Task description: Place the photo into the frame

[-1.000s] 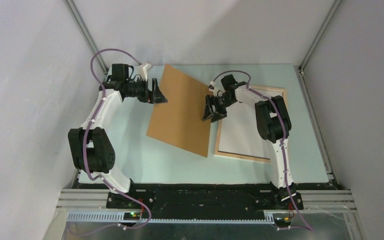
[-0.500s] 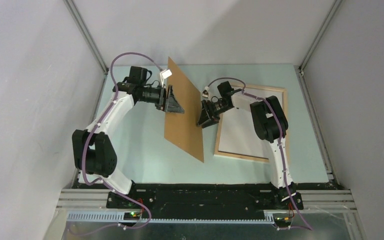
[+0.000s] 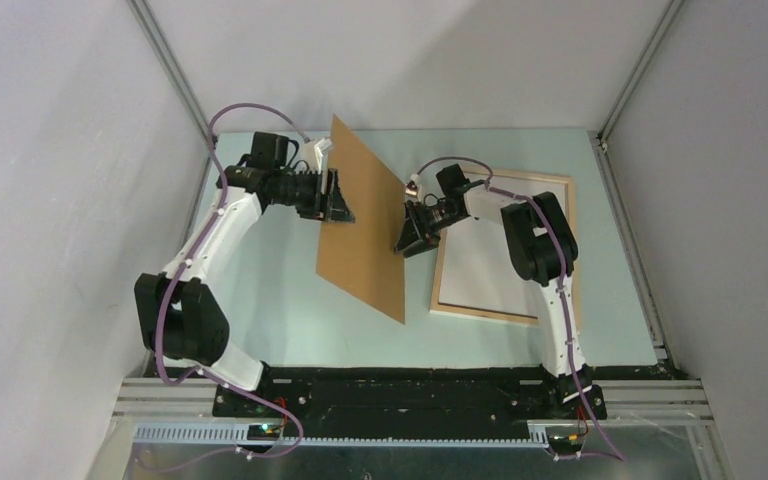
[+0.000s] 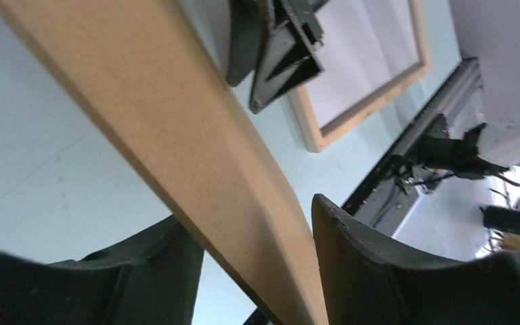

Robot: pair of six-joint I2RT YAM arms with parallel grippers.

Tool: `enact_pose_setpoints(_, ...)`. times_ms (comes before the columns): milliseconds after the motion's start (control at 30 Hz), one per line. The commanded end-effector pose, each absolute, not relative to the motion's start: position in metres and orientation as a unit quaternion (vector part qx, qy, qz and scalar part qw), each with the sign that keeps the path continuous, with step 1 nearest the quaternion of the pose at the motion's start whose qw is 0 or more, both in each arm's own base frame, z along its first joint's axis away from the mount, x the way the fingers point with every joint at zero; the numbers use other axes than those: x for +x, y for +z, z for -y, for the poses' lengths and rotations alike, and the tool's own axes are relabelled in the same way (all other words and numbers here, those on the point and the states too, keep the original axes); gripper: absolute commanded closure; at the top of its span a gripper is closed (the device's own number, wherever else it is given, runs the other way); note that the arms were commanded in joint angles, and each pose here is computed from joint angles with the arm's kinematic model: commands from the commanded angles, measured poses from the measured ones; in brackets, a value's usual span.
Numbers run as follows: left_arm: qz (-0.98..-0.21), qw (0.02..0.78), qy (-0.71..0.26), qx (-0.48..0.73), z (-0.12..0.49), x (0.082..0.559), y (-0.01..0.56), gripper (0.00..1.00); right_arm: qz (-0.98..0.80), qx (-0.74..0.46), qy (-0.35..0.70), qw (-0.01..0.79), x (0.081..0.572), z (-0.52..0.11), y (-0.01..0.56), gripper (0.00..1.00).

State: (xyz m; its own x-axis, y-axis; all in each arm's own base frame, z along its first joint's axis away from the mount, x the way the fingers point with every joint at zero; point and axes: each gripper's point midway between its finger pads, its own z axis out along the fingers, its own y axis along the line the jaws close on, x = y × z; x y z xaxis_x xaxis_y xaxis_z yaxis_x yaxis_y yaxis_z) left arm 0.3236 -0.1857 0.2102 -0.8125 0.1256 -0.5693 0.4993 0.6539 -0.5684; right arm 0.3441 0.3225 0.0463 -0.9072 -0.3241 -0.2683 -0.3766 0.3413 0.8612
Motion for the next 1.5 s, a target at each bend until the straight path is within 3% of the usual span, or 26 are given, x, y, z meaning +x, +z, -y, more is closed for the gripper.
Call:
enact_pose_setpoints(0, -0.895, 0.284, -0.302, 0.164, 0.169, 0.339, 0.21, 0.4, -0.819, -0.23, 0.521, 0.066, 0.349, -0.322, 0.082, 0.27)
enact_pose_setpoints(333, -0.914, 0.284, -0.247, 0.153, 0.15, 0.336, 0.216, 0.72, -0.817, -0.245, 0.512, 0.101, 0.353, -0.33, 0.136, 0.2)
enact_pose_setpoints(433, -0.916, 0.287, -0.235, 0.155, 0.146, 0.335, 0.22, 0.96, -0.817, -0.245, 0.512, 0.103, 0.352, -0.334, 0.144, 0.2)
enact_pose_setpoints(500, -0.917, 0.289, -0.228, 0.154, 0.143, 0.335, 0.222, 0.99, -0.815, -0.246, 0.514, 0.105, 0.351, -0.336, 0.149, 0.2)
enact_pose_setpoints(867, -0.928, 0.301, -0.147, 0.162, 0.114, 0.333, 0.234, 1.0, -0.803, -0.244, 0.526, 0.134, 0.36, -0.34, 0.184, 0.16)
enact_pose_setpoints(1233, -0.947, 0.264, -0.095, 0.156, 0.093, 0.318, 0.254, 1.0, -0.749, -0.228, 0.597, 0.177, 0.371, -0.378, 0.25, 0.09)
enact_pose_setpoints(1467, -0.954, 0.241, -0.078, 0.161, 0.088, 0.309, 0.258, 0.97, -0.748, -0.21, 0.607, 0.166, 0.373, -0.383, 0.253, 0.09)
